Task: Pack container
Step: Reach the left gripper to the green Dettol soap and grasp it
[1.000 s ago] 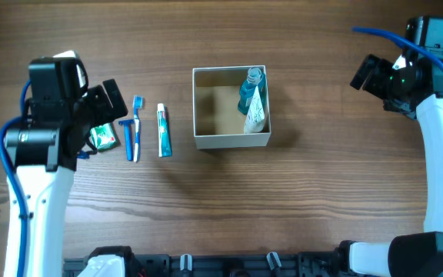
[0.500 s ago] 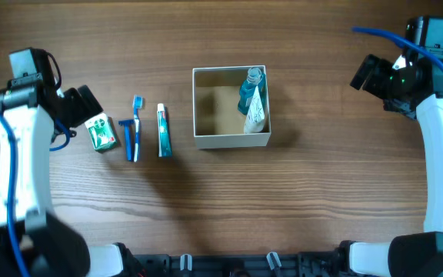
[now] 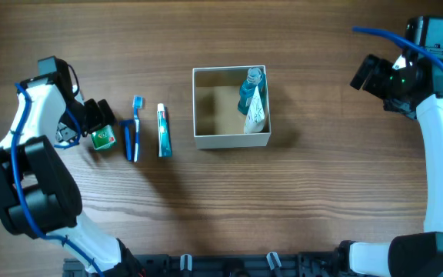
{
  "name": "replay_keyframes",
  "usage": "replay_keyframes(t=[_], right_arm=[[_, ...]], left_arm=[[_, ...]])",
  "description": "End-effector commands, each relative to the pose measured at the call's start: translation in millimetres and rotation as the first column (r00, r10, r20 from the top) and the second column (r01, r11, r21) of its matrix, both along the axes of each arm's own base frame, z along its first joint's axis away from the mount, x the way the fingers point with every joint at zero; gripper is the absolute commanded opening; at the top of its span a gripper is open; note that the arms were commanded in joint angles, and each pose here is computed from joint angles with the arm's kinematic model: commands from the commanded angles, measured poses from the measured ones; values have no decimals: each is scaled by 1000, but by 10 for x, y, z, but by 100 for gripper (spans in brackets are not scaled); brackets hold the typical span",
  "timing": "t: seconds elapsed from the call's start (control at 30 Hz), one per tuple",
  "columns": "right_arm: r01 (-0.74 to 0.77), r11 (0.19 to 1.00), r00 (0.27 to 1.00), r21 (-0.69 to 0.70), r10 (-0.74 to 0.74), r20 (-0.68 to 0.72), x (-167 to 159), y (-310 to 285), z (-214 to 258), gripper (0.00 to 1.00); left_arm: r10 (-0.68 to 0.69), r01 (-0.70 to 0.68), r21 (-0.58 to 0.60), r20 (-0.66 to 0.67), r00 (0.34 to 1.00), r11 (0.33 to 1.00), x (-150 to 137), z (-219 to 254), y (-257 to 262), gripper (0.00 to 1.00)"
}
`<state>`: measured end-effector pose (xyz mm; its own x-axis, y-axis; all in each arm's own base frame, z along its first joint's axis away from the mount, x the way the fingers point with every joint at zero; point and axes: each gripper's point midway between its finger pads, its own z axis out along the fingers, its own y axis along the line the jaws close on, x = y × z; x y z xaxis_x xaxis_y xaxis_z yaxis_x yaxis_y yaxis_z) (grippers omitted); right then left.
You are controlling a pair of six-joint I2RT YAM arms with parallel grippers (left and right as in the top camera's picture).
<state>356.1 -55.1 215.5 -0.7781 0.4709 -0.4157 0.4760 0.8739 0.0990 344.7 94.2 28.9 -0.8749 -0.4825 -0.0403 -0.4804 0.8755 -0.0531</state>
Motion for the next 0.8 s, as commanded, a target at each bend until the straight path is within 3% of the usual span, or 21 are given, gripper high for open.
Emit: replay_keyframes(t=[0.0, 0.27, 0.43, 0.63, 0.77], right_arm=[[8, 1000, 1000, 8, -8, 2, 31, -4, -2, 100], [8, 1000, 1000, 8, -8, 2, 31, -4, -2, 100], [8, 1000, 1000, 8, -8, 2, 32, -4, -1, 100], [8, 1000, 1000, 8, -8, 2, 32, -4, -1, 100], [8, 1000, 1000, 8, -8, 2, 32, -4, -1, 100]], left_arm=[[-73, 75, -60, 46, 996, 995, 141, -40, -117, 100], [-51, 49, -78, -25, 998, 996, 63, -296, -124, 97], [-13, 12, -26, -60, 998, 1000, 25, -370, -28, 91], [-13, 12, -29, -54, 998, 1000, 39, -369, -32, 59], [-13, 12, -28, -51, 999, 1000, 42, -354, -31, 48]])
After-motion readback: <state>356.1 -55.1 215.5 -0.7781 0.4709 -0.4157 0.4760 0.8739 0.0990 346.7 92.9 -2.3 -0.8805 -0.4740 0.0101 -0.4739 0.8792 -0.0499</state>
